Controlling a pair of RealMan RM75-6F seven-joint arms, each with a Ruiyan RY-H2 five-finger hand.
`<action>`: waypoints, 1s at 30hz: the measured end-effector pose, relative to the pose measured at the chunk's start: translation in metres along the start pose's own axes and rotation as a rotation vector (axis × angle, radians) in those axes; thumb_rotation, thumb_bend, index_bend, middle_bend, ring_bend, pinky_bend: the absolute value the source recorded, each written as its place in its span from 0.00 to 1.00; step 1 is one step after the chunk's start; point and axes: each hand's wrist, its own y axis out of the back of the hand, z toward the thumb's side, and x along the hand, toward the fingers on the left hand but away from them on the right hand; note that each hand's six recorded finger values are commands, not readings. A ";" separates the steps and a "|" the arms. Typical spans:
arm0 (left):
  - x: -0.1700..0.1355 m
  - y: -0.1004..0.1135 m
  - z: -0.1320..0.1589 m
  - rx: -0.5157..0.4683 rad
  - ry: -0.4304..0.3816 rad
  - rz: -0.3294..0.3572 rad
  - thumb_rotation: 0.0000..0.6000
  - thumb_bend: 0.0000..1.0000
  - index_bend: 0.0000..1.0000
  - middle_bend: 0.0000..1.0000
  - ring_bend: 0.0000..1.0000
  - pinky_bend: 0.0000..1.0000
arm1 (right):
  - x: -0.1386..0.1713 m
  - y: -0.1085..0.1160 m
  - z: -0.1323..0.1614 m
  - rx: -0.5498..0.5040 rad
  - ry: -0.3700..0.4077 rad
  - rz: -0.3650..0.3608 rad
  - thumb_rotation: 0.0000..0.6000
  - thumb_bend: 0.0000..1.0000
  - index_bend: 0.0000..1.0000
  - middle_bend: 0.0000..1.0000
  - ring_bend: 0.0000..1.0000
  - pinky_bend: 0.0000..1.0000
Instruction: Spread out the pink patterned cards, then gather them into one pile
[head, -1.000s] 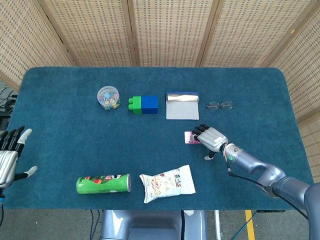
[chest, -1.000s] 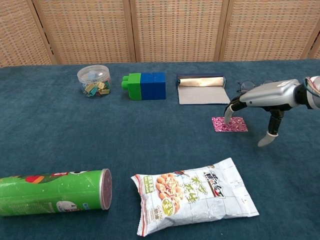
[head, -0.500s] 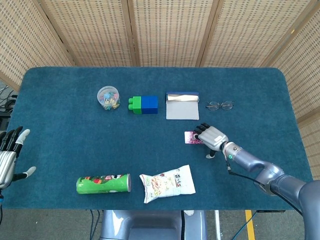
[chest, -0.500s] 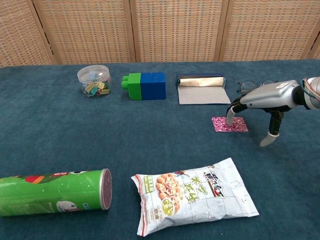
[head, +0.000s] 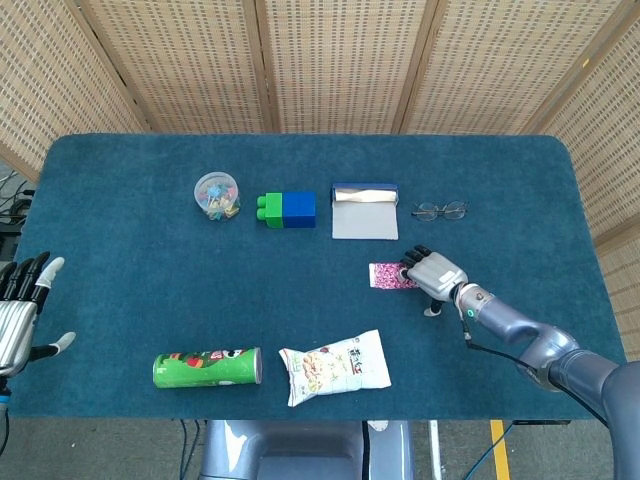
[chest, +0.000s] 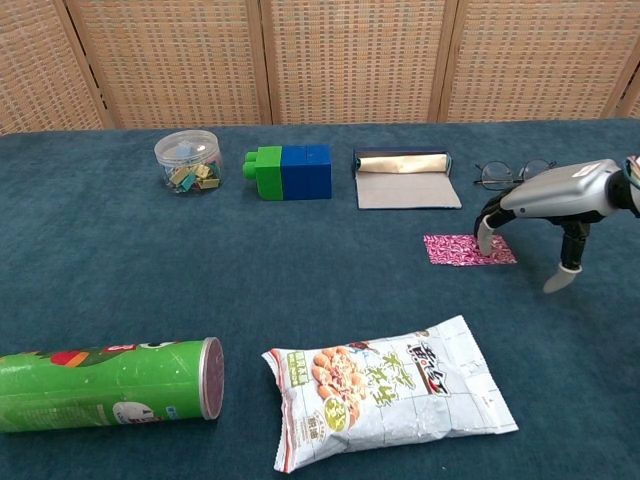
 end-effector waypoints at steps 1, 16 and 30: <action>0.000 0.000 0.000 0.001 0.000 0.000 1.00 0.04 0.00 0.00 0.00 0.00 | 0.001 -0.001 -0.002 0.001 -0.004 0.002 1.00 0.21 0.27 0.16 0.00 0.00; 0.003 -0.001 0.006 0.006 -0.014 -0.005 1.00 0.04 0.00 0.00 0.00 0.00 | 0.025 -0.015 -0.037 -0.006 -0.096 0.040 1.00 0.23 0.28 0.17 0.00 0.00; 0.003 -0.002 0.007 0.003 -0.016 -0.005 1.00 0.04 0.00 0.00 0.00 0.00 | 0.027 -0.001 -0.028 -0.019 -0.073 0.002 1.00 0.23 0.28 0.17 0.00 0.00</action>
